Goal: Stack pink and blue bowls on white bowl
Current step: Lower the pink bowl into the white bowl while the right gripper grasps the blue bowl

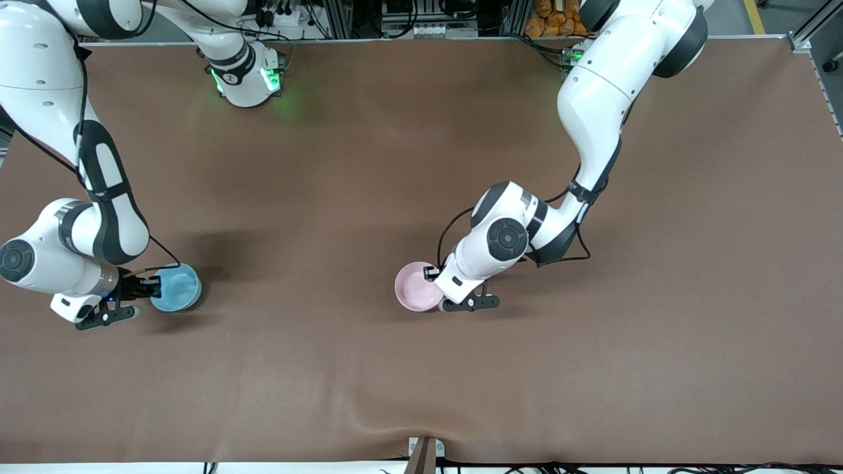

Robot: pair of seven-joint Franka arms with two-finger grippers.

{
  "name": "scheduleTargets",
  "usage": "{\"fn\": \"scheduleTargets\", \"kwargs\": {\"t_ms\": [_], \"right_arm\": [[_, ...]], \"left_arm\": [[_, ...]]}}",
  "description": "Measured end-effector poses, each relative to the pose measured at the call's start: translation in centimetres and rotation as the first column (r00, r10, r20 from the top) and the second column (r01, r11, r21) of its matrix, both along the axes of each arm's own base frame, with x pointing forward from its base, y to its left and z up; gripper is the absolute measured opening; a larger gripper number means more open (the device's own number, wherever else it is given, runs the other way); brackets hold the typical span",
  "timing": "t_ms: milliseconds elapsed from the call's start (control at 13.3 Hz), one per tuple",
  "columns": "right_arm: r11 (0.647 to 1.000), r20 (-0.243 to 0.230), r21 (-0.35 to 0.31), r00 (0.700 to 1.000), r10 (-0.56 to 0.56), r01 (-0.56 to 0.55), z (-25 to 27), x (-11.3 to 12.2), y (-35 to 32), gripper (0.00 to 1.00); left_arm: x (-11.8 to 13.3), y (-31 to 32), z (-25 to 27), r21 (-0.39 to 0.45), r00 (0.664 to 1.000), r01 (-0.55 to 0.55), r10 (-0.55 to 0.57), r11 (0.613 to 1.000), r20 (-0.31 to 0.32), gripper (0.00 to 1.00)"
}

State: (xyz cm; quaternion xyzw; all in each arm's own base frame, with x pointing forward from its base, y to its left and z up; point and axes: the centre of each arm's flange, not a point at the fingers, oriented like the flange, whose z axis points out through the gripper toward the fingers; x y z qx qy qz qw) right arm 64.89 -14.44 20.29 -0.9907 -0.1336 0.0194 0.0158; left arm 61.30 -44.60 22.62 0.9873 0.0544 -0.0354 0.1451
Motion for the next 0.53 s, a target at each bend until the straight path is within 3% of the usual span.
{"fn": "scheduleTargets", "kwargs": {"t_ms": [377, 528], "right_arm": [[0.996, -0.048, 0.082, 0.998, 0.047, -0.043, 3.6, 2.4, 3.0, 0.04], [0.991, -0.045, 0.122, 0.997, 0.064, -0.058, 4.7, 3.1, 4.7, 0.04]], "left_arm": [[1.0, 0.1, 1.9, -0.019, 0.999, -0.011, 0.011, 1.0, 0.034, 0.95], [2.1, 1.5, 4.6, 0.0, 0.998, -0.022, 0.022, 1.0, 0.051, 1.0]]}}
